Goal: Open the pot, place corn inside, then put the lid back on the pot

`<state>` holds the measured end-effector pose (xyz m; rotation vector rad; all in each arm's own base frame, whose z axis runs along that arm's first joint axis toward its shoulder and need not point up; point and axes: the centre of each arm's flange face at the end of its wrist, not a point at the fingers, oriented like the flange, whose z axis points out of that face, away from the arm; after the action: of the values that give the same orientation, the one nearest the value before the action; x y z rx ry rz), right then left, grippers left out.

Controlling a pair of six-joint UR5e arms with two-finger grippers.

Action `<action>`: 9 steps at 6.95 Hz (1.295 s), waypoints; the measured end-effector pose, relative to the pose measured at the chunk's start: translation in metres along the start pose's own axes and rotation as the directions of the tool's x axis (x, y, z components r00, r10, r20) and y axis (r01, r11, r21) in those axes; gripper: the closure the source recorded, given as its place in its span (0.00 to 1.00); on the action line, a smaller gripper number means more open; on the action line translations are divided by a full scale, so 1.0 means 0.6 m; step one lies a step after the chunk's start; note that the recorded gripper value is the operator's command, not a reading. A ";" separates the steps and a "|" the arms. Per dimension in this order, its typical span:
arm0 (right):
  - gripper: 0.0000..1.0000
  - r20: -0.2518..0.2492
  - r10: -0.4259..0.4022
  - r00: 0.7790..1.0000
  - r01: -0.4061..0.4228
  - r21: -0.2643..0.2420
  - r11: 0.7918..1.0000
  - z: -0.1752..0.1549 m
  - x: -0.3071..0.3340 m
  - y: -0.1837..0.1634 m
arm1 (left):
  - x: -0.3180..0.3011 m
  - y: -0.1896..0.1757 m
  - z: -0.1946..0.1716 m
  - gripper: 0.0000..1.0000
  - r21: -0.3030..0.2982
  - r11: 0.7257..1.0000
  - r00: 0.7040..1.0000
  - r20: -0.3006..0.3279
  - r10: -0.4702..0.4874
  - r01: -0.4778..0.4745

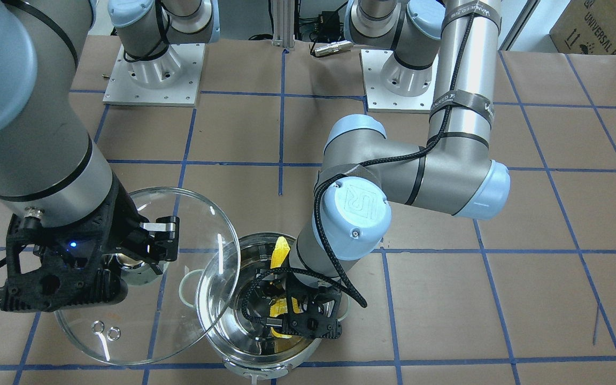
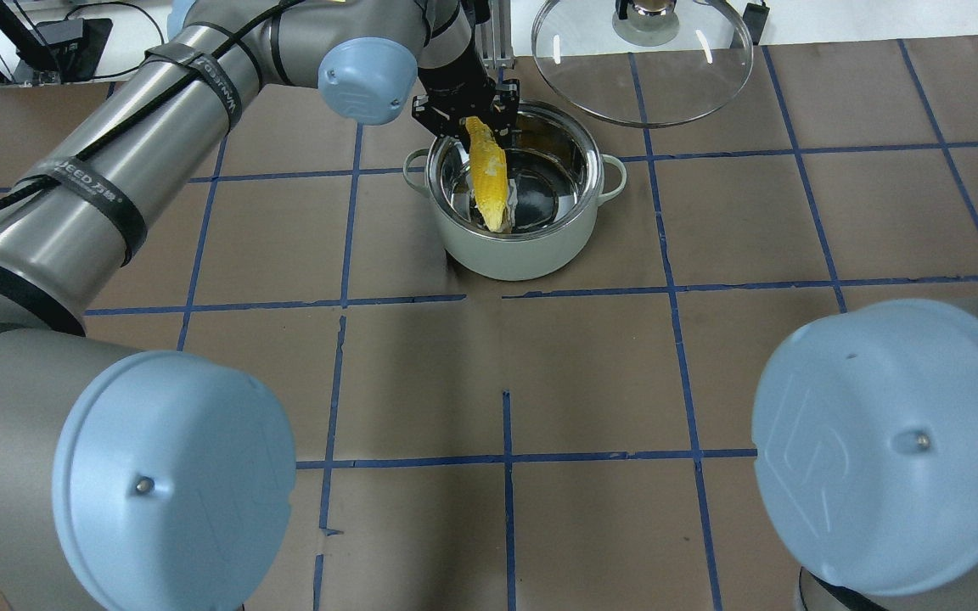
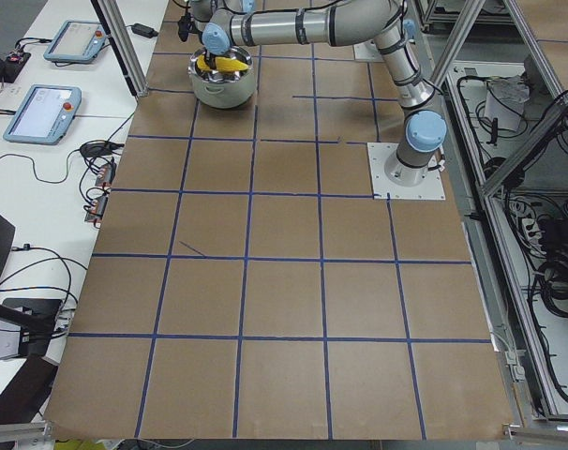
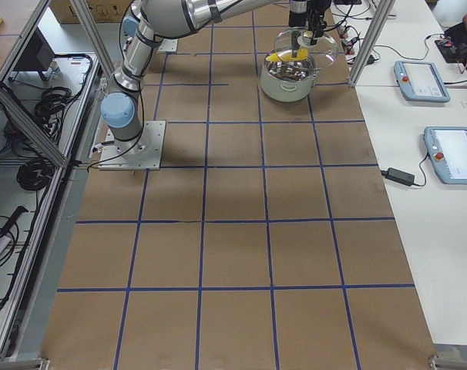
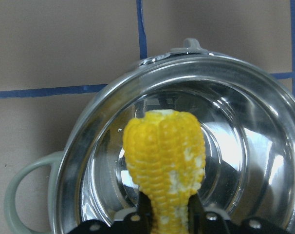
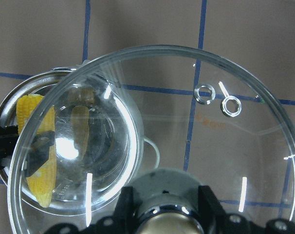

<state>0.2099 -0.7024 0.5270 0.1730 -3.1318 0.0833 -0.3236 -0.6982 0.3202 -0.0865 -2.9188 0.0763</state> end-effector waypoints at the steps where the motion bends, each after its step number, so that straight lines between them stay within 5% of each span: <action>1: 0.91 0.000 0.000 1.000 0.000 0.000 1.000 0.000 0.000 0.000 | 0.000 -0.001 -0.002 0.00 0.002 1.000 1.000 -0.001 0.000 0.000; 5: 0.91 0.002 0.007 1.000 -0.007 -0.003 1.000 0.025 -0.023 -0.010 | -0.098 0.008 -0.099 0.00 -0.001 1.000 0.999 0.023 -0.031 0.031; 9: 0.92 -0.010 0.019 1.000 -0.019 -0.004 1.000 0.176 -0.223 -0.033 | -0.270 0.173 -0.284 0.00 -0.047 0.996 0.985 0.161 -0.063 0.071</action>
<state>0.3446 -0.7130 0.4217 0.1420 -3.1239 0.0783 -0.1229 -0.5974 0.4450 0.0104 -3.0810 -0.0053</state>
